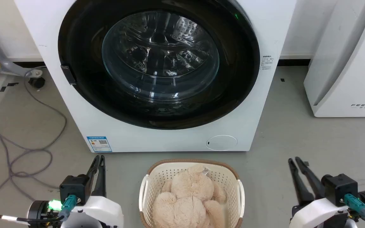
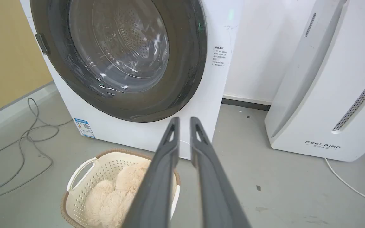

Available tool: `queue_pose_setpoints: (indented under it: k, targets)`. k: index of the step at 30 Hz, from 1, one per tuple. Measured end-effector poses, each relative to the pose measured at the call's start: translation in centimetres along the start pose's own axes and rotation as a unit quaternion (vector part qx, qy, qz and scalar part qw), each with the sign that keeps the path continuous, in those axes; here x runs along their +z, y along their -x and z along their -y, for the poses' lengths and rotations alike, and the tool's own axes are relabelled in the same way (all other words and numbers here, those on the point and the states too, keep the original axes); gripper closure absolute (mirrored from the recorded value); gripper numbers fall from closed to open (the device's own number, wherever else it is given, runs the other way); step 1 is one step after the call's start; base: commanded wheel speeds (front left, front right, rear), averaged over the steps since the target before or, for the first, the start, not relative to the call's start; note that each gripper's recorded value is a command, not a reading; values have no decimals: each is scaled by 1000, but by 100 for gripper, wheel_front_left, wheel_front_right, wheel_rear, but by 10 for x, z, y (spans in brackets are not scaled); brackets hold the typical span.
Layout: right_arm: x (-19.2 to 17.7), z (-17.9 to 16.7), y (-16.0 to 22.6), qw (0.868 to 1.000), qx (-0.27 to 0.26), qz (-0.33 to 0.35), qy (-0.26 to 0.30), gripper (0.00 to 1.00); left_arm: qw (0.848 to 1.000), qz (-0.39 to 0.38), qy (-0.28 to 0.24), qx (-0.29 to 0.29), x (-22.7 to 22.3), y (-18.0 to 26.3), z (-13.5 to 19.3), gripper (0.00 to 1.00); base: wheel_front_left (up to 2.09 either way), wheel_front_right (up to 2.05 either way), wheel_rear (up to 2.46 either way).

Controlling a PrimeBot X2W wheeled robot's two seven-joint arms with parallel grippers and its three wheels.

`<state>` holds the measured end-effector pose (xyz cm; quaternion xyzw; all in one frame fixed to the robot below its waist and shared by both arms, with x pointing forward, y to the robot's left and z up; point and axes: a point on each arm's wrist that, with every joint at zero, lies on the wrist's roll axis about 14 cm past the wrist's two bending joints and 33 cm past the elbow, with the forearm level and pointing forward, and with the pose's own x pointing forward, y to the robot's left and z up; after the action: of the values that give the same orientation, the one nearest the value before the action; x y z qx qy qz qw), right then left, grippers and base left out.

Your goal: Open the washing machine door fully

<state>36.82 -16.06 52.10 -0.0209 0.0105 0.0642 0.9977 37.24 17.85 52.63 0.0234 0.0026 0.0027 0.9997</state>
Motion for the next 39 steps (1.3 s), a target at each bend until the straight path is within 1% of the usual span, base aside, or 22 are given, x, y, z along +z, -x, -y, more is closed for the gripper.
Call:
queue_pose_setpoints:
  k: [8, 9, 10, 19, 23, 29, 33, 39]
  targets:
    - [-1, 0, 0, 1000, 0, 1, -6, 0, 1000, 1, 2, -5, -1, 0, 4, 0, 0, 0, 0]
    - [-1, 0, 0, 1000, -1, 0, -6, 16, 1000, 1, 4, -7, -1, 0, 5, 0, 0, 0, 0]
    - [-1, 0, 0, 1000, -1, 1, -7, 100, 1000, 1, 5, -7, -1, 0, 5, 0, 0, 0, 0]
    - [-3, 0, 0, 1000, -1, 5, -22, 100, 1000, 1, 14, -13, -4, 0, 10, 0, 0, 0, 0]
    - [-3, 0, 0, 999, -1, 10, -52, 100, 1000, 3, 18, -17, -5, 0, 13, 0, 0, 0, 0]
    - [-3, 0, 0, 994, -2, 17, -111, 100, 999, 6, 23, -22, -5, 0, 16, 0, 0, 0, 0]
    - [-2, 2, 0, 987, -7, 26, -161, 100, 999, 8, 27, -21, -5, -1, 17, 0, 0, 0, 0]
    - [3, 16, -4, 968, -26, 48, -247, 100, 999, 11, 31, -26, -5, -2, 21, 0, 0, 0, 0]
